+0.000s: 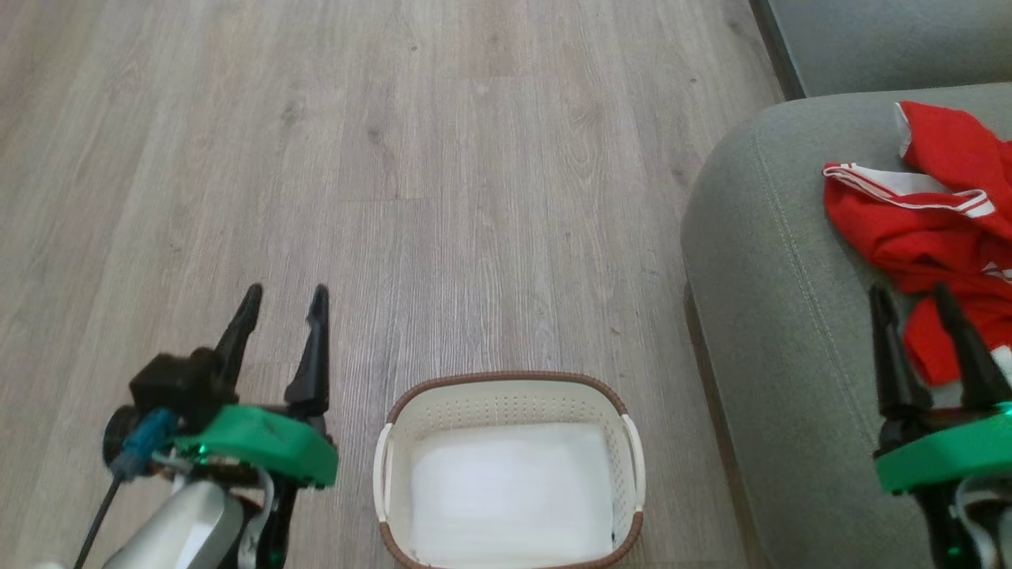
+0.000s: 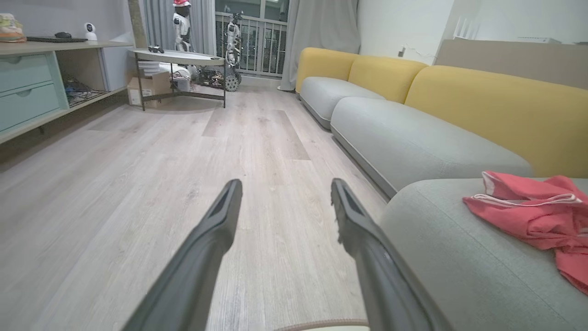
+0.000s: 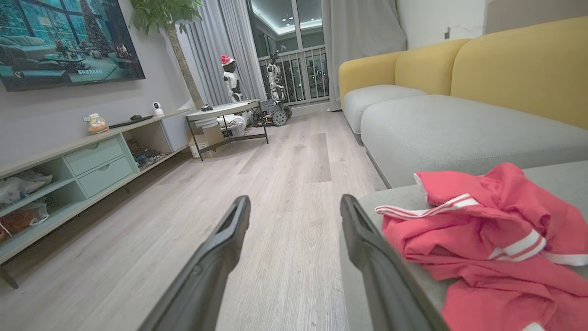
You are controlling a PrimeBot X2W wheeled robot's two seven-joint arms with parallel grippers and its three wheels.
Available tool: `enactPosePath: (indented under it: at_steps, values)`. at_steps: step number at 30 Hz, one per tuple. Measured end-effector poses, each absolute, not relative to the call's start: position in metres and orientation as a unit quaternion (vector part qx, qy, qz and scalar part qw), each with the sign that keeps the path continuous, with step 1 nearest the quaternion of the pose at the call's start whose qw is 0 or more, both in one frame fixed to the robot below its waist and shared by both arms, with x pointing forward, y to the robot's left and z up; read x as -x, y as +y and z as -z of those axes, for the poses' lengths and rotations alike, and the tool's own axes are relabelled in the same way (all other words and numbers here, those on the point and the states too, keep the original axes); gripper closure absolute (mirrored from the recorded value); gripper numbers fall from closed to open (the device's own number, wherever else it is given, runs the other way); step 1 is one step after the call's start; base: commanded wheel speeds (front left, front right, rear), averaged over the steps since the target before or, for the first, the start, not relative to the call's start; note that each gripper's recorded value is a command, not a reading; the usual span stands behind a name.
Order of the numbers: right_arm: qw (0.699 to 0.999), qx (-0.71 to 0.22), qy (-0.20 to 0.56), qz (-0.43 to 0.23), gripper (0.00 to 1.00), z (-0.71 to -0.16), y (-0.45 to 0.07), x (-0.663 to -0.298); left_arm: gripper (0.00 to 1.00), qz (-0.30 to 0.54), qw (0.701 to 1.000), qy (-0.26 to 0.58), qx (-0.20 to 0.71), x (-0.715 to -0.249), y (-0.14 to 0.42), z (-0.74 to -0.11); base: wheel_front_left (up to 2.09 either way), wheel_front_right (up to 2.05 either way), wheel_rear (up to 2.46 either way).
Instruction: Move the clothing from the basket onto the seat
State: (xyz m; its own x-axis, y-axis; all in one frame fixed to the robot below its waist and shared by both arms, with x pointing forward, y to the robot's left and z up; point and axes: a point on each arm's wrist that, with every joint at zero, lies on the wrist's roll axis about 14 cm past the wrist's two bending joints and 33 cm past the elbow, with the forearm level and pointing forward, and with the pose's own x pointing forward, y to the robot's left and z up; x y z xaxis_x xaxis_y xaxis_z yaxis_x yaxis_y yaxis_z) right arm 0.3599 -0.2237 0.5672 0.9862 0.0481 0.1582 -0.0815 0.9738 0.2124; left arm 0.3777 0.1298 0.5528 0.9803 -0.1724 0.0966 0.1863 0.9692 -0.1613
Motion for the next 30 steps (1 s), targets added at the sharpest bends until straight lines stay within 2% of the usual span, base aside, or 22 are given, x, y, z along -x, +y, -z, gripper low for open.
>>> enactPosePath:
  at_steps: [15, 30]
  values:
    - [0.987, -0.143, -0.059, -0.041, 0.00, -0.535, -0.202, -0.351, 0.00, 0.075, 0.993, -0.050, 0.082, -0.359, 0.143, -0.538, 0.00, 0.00, 0.00]
    - [0.987, -0.145, -0.060, -0.042, 0.00, -0.534, -0.201, -0.349, 0.00, 0.078, 0.992, -0.051, 0.082, -0.363, 0.143, -0.531, 0.00, 0.00, 0.00]
